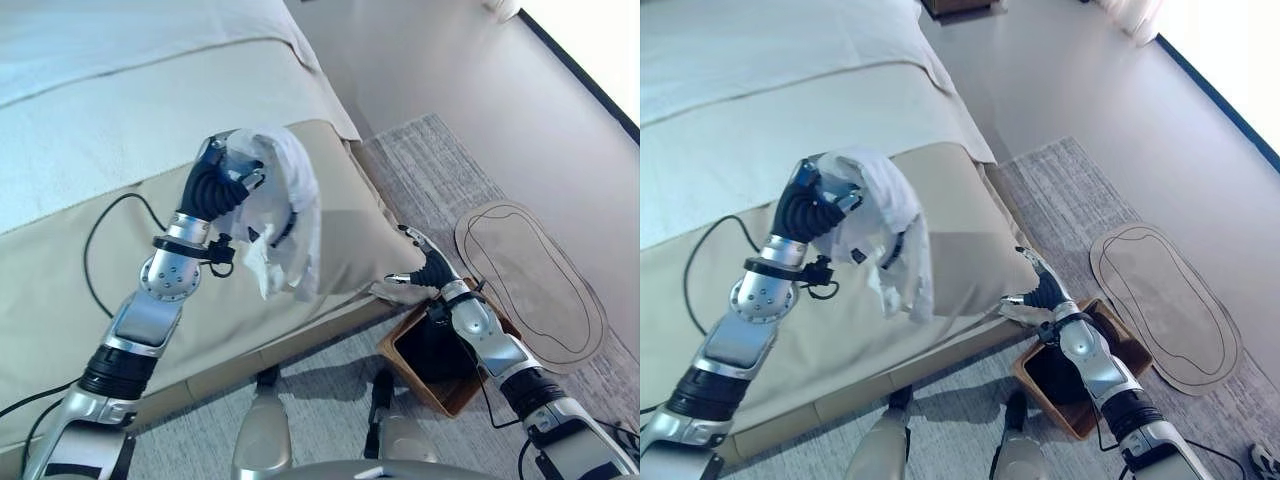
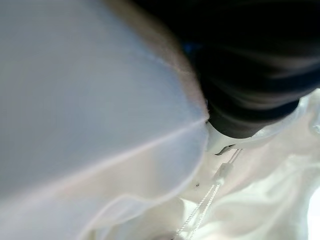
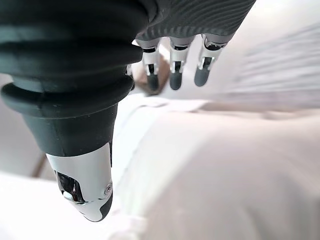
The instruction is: Pick up clothes into the bucket
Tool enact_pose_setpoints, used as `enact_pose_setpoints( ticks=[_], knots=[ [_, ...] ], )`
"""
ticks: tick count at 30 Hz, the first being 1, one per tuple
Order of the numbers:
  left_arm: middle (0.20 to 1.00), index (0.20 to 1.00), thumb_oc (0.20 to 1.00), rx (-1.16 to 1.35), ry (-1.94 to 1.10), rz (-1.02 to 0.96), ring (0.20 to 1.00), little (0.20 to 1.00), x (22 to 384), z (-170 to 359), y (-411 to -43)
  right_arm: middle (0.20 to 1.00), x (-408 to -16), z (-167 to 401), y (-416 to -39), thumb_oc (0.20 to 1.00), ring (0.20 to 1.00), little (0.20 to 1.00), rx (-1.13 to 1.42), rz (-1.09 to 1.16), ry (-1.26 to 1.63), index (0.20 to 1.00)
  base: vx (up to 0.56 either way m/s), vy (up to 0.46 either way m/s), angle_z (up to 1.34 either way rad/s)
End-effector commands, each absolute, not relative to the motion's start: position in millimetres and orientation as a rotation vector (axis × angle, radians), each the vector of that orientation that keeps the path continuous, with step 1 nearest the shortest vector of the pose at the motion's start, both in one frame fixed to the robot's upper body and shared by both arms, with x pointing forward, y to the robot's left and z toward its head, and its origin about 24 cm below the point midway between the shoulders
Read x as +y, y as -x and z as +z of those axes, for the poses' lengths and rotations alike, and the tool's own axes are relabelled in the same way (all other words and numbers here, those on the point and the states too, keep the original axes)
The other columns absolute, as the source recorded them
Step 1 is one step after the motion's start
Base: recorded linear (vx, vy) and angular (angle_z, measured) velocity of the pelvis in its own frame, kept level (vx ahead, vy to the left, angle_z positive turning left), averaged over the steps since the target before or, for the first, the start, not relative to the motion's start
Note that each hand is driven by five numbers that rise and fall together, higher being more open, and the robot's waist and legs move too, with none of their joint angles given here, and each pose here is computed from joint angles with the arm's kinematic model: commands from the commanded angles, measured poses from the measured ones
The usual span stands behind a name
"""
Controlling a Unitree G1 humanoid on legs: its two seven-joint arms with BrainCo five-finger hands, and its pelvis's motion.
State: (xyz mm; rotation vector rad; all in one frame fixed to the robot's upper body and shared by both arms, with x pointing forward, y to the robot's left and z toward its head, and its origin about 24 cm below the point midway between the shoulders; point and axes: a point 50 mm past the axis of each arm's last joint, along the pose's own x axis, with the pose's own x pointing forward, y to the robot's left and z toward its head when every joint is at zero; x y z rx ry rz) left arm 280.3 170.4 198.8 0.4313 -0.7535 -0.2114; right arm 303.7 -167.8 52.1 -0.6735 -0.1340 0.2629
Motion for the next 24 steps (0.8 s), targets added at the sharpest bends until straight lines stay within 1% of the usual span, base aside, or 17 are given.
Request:
enact_pose_setpoints(
  ticks=[1,2,3,4,6,8,10,13,18,19,20,21,24],
  knots=[
    [0.200,0.200,0.200,-0.874,-0.256,-0.347,0.200,0.200,143,221,-277,1.000,-128,79,-311,1.000,1.000,1.000,-0.292,0.404,0.675,1.000,0.07,-0.023,-0.12],
    [0.200,0.200,0.200,-0.873,-0.256,-0.347,0.200,0.200,143,221,-277,1.000,-128,79,-311,1.000,1.000,1.000,-0.292,0.404,0.675,1.000,0.07,-0.030,-0.17],
    [0.200,0.200,0.200,-0.877,-0.224,-0.401,0.200,0.200,132,222,-276,1.000,-110,84,-310,1.000,1.000,1.000,-0.324,0.478,0.670,1.000,0.05,-0.025,-0.13],
    [0.200,0.200,0.200,-0.877,-0.224,-0.401,0.200,0.200,132,222,-277,1.000,-110,84,-310,1.000,1.000,1.000,-0.324,0.478,0.670,1.000,0.07,-0.032,-0.10],
    [0.200,0.200,0.200,-0.879,-0.203,-0.459,0.200,0.200,116,224,-277,1.000,-88,86,-305,1.000,1.000,1.000,-0.339,0.581,0.627,1.000,0.08,-0.029,-0.01],
    [0.200,0.200,0.200,-0.878,-0.197,-0.483,0.200,0.200,110,224,-277,1.000,-81,85,-303,1.000,1.000,1.000,-0.333,0.620,0.610,1.000,0.06,-0.021,0.01],
    [0.200,0.200,0.200,-0.866,-0.174,-0.543,0.200,0.200,97,224,-278,1.000,-65,81,-297,1.000,1.000,1.000,-0.315,0.706,0.568,1.000,0.07,-0.018,0.01],
    [0.200,0.200,0.200,-0.876,-0.163,-0.569,0.200,0.200,89,226,-276,1.000,-58,80,-294,1.000,1.000,1.000,-0.305,0.736,0.535,1.000,0.03,-0.005,0.00],
    [0.200,0.200,0.200,-0.883,-0.059,-0.639,0.200,0.200,73,232,-271,1.000,-42,74,-288,1.000,1.000,1.000,-0.277,0.788,0.467,1.000,0.01,-0.002,0.00],
    [0.200,0.200,0.200,-0.883,-0.059,-0.640,0.200,0.200,73,232,-271,0.928,-42,74,-288,0.928,0.928,0.928,-0.277,0.788,0.467,0.928,0.00,0.000,0.00],
    [0.200,0.200,0.200,-0.880,-0.046,-0.657,0.200,0.200,70,232,-270,0.429,-40,74,-287,0.429,0.429,0.429,-0.274,0.799,0.461,0.429,0.00,0.000,0.00],
    [0.200,0.200,0.200,-0.876,-0.036,-0.664,0.200,0.200,69,232,-270,0.200,-41,73,-286,0.200,0.200,0.200,-0.268,0.802,0.460,0.200,0.00,0.000,0.00],
    [0.200,0.200,0.200,-0.871,-0.032,-0.666,0.200,0.200,70,231,-270,0.200,-47,69,-286,0.200,0.200,0.200,-0.247,0.787,0.446,0.200,0.00,0.000,0.00]
  ],
)
